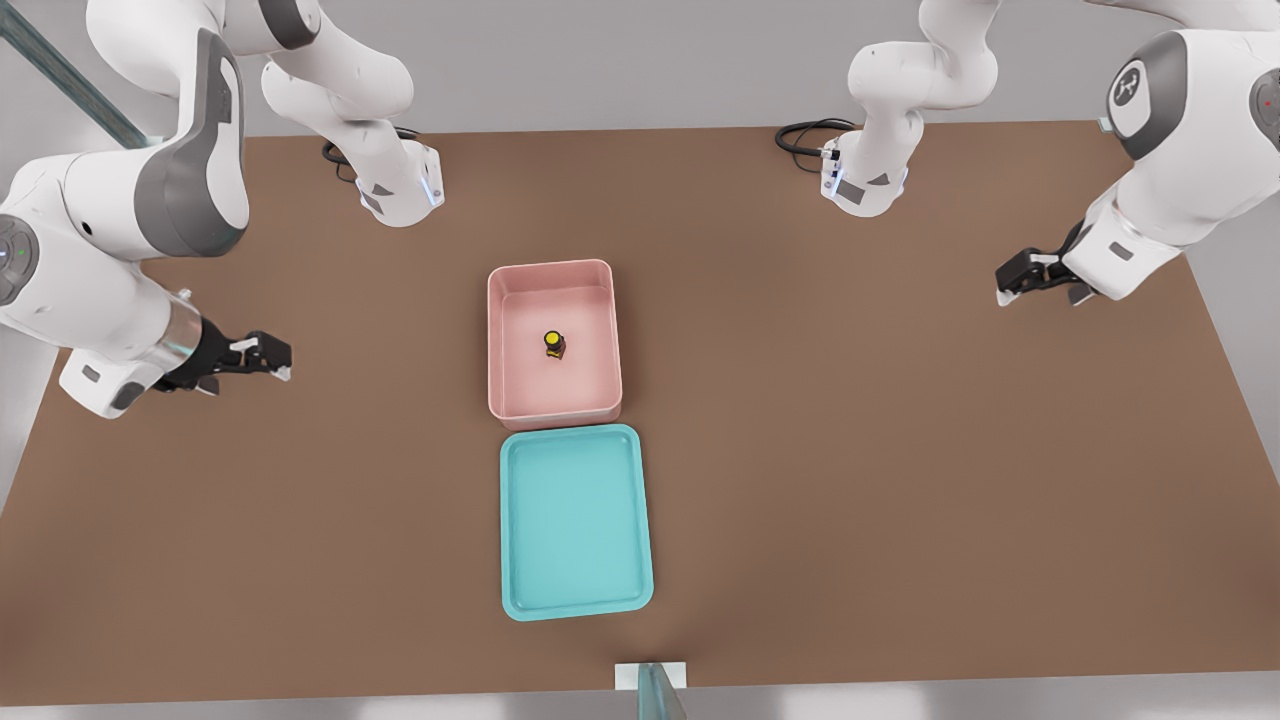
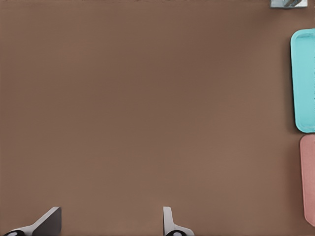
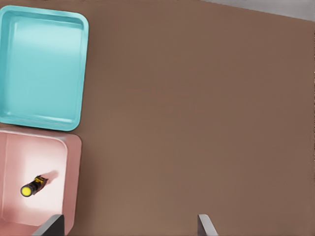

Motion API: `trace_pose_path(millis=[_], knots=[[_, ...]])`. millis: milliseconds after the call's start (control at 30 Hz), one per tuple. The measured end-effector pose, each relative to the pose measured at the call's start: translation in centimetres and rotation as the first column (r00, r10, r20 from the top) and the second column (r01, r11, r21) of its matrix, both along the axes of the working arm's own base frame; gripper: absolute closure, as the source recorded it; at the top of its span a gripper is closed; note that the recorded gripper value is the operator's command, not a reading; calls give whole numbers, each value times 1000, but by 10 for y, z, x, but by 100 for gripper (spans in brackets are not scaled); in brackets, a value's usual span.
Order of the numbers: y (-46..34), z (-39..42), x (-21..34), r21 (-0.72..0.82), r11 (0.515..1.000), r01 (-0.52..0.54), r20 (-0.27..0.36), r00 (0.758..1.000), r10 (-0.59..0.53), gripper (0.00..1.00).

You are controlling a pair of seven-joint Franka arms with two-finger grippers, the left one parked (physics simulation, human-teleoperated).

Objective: The left arm remains still, and the right arm places the button from the box into the tray

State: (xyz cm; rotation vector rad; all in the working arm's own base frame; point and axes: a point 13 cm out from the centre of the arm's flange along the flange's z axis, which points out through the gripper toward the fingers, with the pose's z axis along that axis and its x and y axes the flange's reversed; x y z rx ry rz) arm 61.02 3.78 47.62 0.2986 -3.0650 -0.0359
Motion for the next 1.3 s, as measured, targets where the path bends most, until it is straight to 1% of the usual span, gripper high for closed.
trace_pose_path(millis=[67, 100, 133, 167, 200, 233, 267, 300, 333, 367, 400, 433, 467, 533, 600, 667, 700, 767, 867, 1133, 1300], knots=[[0, 0, 3, -1, 1000, -1, 9, 1000, 1, 0], [21, -3, 3, 1, 999, -33, 8, 999, 33, 0], [103, -4, -8, 7, 988, -156, 10, 988, 156, 0], [225, -11, -43, 6, 943, -334, 11, 943, 334, 0], [324, -16, -93, 8, 881, -474, 12, 881, 474, 0], [383, -22, -139, 8, 836, -549, 4, 836, 549, 0], [421, -36, -179, 2, 811, -585, -22, 811, 585, 0], [442, -68, -221, -16, 796, -605, -75, 795, 602, 0], [442, -107, -253, -41, 807, -589, -135, 804, 579, 0], [429, -145, -269, -60, 838, -543, -182, 831, 526, 0], [419, -180, -281, -73, 865, -496, -214, 855, 473, 0], [417, -209, -297, -87, 880, -466, -224, 870, 439, 0], [413, -235, -320, -104, 887, -449, -230, 879, 418, 0], [396, -278, -340, -144, 907, -395, -203, 909, 363, 0], [362, -317, -334, -182, 933, -311, -156, 946, 285, 0], [336, -321, -289, -168, 970, -174, -69, 984, 164, 0], [327, -320, -269, -155, 982, -112, -31, 994, 108, 0], [314, -321, -243, -130, 991, -24, 23, 999, 28, 0], [306, -333, -233, -101, 994, 40, 71, 997, -33, 0], [322, -368, -230, -32, 995, 98, 161, 983, -92, 0], [326, -385, -229, -10, 992, 123, 188, 975, -119, 0]])
